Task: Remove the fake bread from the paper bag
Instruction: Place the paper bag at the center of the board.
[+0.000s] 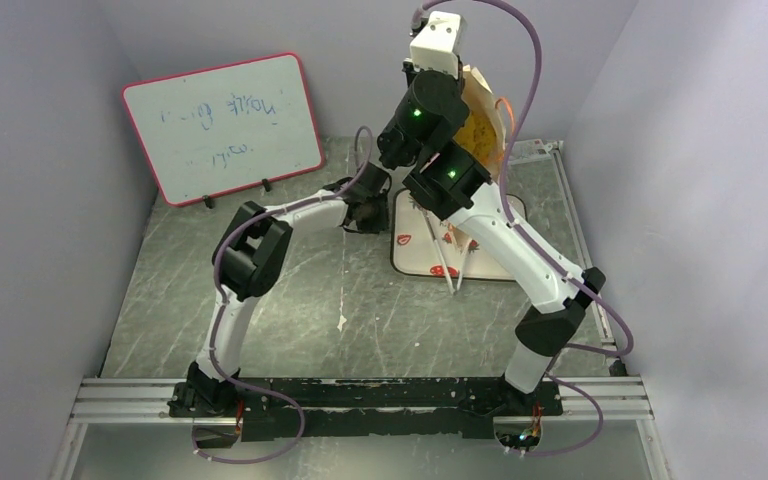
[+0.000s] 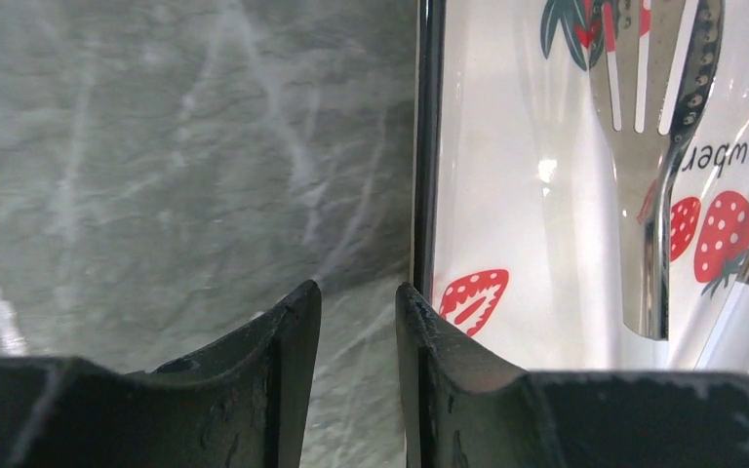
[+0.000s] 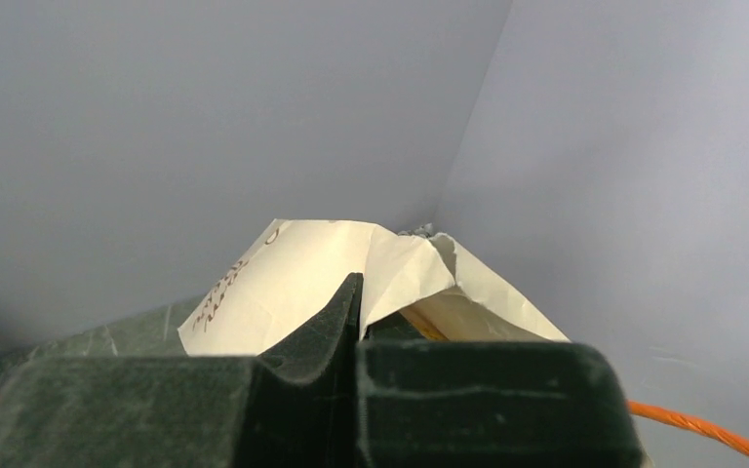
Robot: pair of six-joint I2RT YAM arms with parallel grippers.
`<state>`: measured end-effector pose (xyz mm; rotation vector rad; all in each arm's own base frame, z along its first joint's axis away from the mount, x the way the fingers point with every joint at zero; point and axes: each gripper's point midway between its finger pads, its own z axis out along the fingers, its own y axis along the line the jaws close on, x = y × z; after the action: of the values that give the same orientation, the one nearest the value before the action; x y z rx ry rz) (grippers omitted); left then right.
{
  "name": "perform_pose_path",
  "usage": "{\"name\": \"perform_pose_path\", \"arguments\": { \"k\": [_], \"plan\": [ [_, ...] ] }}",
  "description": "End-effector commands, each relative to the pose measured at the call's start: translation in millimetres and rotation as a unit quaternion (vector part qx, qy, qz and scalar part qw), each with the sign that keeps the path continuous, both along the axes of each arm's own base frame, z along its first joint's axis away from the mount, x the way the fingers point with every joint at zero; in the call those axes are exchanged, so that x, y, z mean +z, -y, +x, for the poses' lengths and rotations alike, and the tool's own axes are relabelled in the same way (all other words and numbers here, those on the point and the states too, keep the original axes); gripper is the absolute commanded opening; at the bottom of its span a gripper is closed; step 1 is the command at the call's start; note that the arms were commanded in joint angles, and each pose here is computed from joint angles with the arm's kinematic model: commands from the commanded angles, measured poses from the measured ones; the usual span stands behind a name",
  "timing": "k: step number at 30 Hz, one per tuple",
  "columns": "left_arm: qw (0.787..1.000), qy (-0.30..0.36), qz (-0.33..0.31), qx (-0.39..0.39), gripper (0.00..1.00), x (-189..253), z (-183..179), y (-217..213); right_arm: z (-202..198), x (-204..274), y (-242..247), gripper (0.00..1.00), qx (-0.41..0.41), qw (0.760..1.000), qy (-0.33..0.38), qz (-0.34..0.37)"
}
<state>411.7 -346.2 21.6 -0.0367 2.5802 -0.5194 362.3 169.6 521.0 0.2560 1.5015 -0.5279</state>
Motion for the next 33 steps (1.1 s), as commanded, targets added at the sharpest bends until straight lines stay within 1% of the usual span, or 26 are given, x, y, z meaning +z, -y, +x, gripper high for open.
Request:
{"name": "perform_pose_path", "arguments": {
  "k": [1, 10, 15, 16, 18, 19, 21, 23, 24, 25, 27, 29, 30, 33],
  "plan": [
    [0.999, -0.041, -0.013, -0.021, 0.41, -12.4, -22.6, 26.0, -13.6, 20.0, 14.7, 0.0, -0.003, 0.999, 0.028, 0.027],
    [0.998, -0.05, -0.03, -0.039, 0.41, -14.8, -38.1, 56.7, -15.1, 19.2, 20.3, 0.0, -0.007, 0.999, 0.028, 0.024],
    [0.998, -0.051, -0.033, -0.035, 0.43, -11.8, -42.9, 57.3, -13.6, 18.1, 18.9, 0.0, -0.007, 0.999, 0.027, 0.022],
    [0.998, -0.051, -0.032, -0.031, 0.43, -9.4, -44.2, 55.0, -13.3, 18.1, 18.7, 0.0, -0.006, 0.999, 0.027, 0.023],
    [0.998, -0.045, -0.026, -0.021, 0.49, -3.0, -44.6, 47.1, -11.6, 16.0, 15.8, 0.0, -0.004, 0.999, 0.024, 0.021],
    [0.999, -0.044, -0.02, -0.015, 0.53, 0.2, -45.7, 41.2, -10.7, 16.2, 14.2, 0.0, -0.002, 0.999, 0.024, 0.021],
    [0.999, -0.038, -0.01, 0.007, 0.66, 11.2, -45.9, 23.1, -8.3, 17.9, 10.0, 0.0, 0.003, 1.0, 0.023, 0.021],
    [0.998, -0.036, -0.001, 0.043, 0.77, 21.2, -46.8, -5.0, -4.6, 19.9, 4.0, 0.0, 0.009, 0.999, 0.022, 0.023],
    [0.998, -0.032, -0.005, 0.061, 0.8, 27.9, -46.8, -18.6, -3.0, 19.9, 0.5, 0.0, 0.012, 1.0, 0.02, 0.021],
    [0.996, -0.041, -0.005, 0.084, 0.82, 23.7, -53.9, -39.6, -0.5, 18.6, -4.9, 0.0, 0.015, 1.0, 0.018, 0.018],
    [0.991, -0.041, -0.02, 0.126, 0.84, 31.0, -58.0, -76.0, 1.1, 16.5, -14.6, 0.0, 0.021, 1.0, 0.014, 0.01],
    [0.987, -0.026, -0.022, 0.158, 0.84, 43.5, -62.6, -105.9, 2.8, 11.9, -27.1, 0.0, 0.029, 1.0, 0.008, 0.001],
    [0.985, -0.007, -0.027, 0.171, 0.85, 59.8, -64.0, -117.9, 3.0, 9.5, -35.3, 0.0, 0.035, 0.999, 0.006, -0.003],
    [0.978, 0.028, -0.02, 0.207, 0.87, 84.7, -69.9, -151.1, -0.3, -0.4, -66.7, 0.0, 0.063, 0.998, -0.003, -0.015]
  ]
}}
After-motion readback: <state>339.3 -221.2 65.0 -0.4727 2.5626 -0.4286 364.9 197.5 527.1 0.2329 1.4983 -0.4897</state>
